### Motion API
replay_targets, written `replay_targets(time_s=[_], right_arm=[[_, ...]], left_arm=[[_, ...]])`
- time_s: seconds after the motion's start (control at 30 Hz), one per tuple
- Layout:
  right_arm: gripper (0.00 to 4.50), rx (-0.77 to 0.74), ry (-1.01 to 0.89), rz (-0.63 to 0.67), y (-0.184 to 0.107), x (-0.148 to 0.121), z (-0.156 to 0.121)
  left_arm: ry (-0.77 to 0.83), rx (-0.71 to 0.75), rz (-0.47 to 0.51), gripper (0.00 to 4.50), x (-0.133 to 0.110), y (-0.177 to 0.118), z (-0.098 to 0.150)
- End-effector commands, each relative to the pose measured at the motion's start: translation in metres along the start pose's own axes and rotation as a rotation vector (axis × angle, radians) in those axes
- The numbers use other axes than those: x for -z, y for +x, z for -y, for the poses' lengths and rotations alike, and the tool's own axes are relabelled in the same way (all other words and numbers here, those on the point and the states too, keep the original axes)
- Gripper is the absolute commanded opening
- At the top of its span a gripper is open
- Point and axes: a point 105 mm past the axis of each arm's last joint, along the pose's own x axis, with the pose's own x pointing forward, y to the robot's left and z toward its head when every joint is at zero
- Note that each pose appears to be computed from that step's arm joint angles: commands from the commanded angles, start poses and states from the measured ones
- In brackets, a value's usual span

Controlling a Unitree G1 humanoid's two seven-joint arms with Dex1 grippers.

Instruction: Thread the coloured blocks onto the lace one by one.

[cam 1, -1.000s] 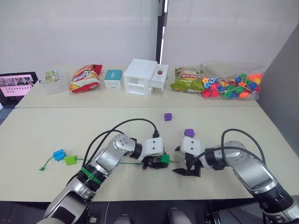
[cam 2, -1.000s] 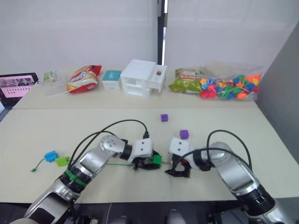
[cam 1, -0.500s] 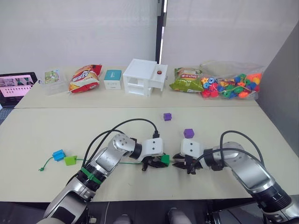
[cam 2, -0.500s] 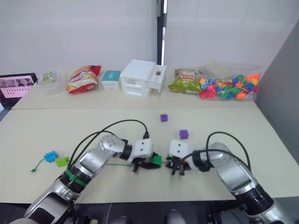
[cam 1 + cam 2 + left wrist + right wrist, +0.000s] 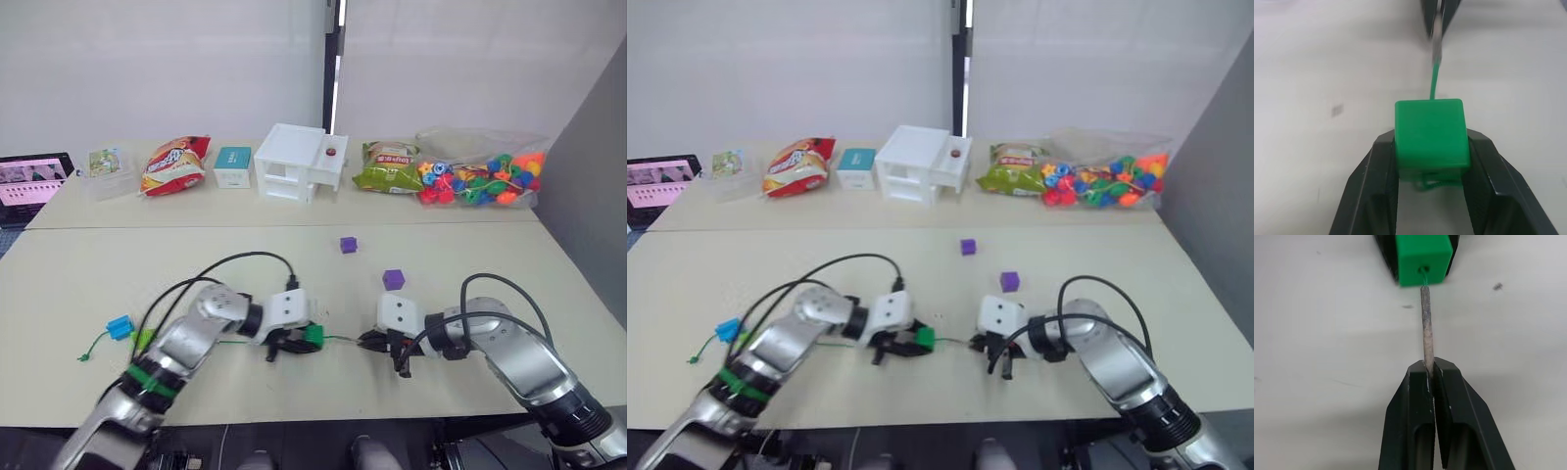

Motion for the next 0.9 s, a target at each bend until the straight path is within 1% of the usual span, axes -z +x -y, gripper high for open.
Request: replay_targets(time_s=[0.03, 0.1, 0.17, 0.23, 0.3, 0.4, 0.5, 0.6, 0.67, 0.73, 0.77, 0.87, 0.9], right_arm=[[0.0, 0.014, -0.029, 0.02, -0.011, -0.013, 0.001], [0.0, 0.014, -0.025, 0.015, -0.014, -0.013, 0.001], [0.0, 0.021, -0.02, 0.004, -0.017, -0.01, 0.001], [0.0, 0.025, -0.016, -0.002, -0.019, -0.008, 0.002], [0.0, 0.026, -0.014, -0.005, -0.02, -0.007, 0.002], [0.0, 0.024, -0.015, -0.011, -0.021, -0.006, 0.002], [0.0, 0.022, -0.017, -0.017, -0.021, -0.005, 0.002], [0.0, 0.019, -0.024, -0.032, -0.02, -0.003, 0.003], [0.0, 0.017, -0.025, -0.028, -0.019, -0.005, 0.003], [0.0, 0.012, -0.03, -0.025, -0.018, -0.007, 0.004], [0.0, 0.008, -0.033, -0.024, -0.018, -0.008, 0.004], [0.0, -0.004, -0.041, -0.023, -0.016, -0.012, 0.003], [0.0, -0.007, -0.043, -0.024, -0.014, -0.013, 0.004]], left_arm=[[-0.045, -0.071, -0.16, 1.2, 0.041, -0.057, -0.001], [-0.071, -0.108, -0.247, 1.2, 0.063, -0.084, -0.001], [-0.096, -0.178, -0.379, 1.2, 0.093, -0.122, -0.005], [-0.135, -0.233, -0.444, 1.2, 0.11, -0.151, -0.006], [-0.152, -0.26, -0.491, 1.2, 0.121, -0.169, -0.006], [-0.167, -0.282, -0.543, 1.2, 0.132, -0.187, -0.002], [-0.178, -0.282, -0.551, 1.2, 0.135, -0.194, 0.001], [-0.163, -0.29, -0.542, 1.2, 0.134, -0.194, 0.001], [-0.168, -0.317, -0.463, 2.26, 0.121, -0.189, -0.006], [-0.185, -0.318, -0.371, 2.87, 0.103, -0.183, -0.011], [-0.175, -0.323, -0.327, 3.26, 0.092, -0.18, -0.015], [-0.137, -0.3, -0.249, 4.23, 0.065, -0.169, -0.021], [-0.132, -0.281, -0.218, 4.23, 0.055, -0.163, -0.021]])
